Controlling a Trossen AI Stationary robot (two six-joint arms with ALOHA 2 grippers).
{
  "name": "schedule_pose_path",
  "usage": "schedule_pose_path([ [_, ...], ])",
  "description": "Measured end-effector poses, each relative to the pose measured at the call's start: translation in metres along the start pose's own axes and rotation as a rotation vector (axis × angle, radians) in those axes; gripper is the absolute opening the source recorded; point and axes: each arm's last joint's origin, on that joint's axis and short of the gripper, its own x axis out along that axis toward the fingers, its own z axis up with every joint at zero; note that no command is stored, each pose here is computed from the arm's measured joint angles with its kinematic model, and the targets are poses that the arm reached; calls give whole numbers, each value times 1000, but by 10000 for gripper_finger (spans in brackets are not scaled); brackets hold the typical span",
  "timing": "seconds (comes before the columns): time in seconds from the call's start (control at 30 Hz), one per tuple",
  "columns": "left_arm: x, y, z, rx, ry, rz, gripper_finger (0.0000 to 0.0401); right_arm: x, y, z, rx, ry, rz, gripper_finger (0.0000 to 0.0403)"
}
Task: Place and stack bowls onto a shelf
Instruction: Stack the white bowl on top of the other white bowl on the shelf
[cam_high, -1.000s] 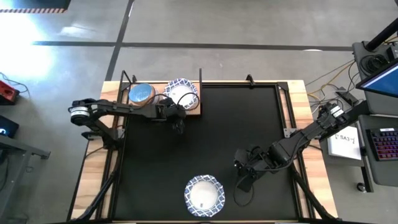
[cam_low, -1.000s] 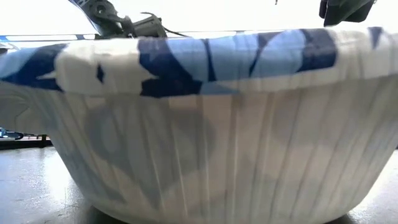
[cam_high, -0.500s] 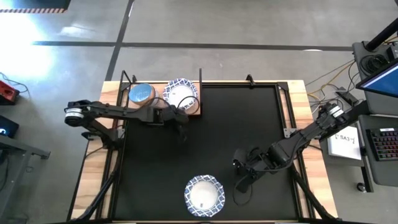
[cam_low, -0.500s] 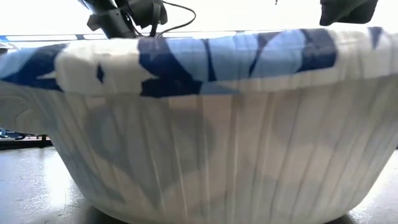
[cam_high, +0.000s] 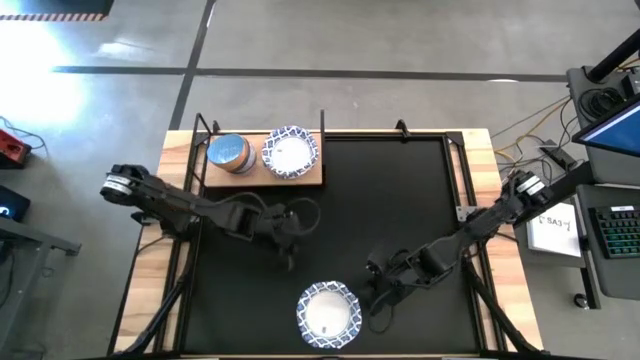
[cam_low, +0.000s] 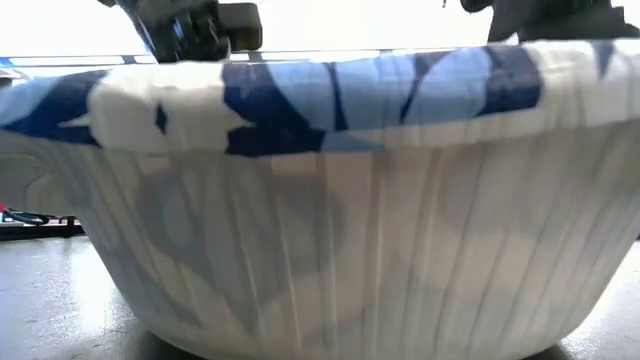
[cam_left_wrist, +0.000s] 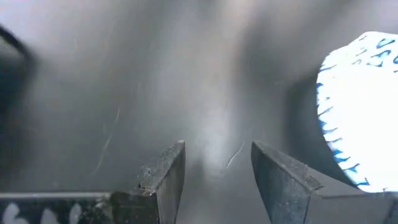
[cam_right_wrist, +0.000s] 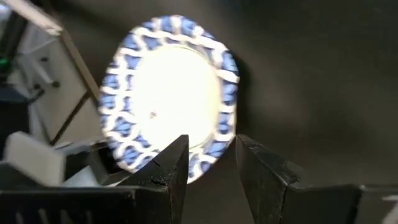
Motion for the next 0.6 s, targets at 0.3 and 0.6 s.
schedule_pose_path([
  [0.3, -27, -51, 5, 113, -135, -20, 166, 49, 2, -13, 42, 40, -19, 123],
  [0.6, -46, -76, 9, 173, -210, -42, 166, 86, 11, -23, 1, 61, -57, 123],
])
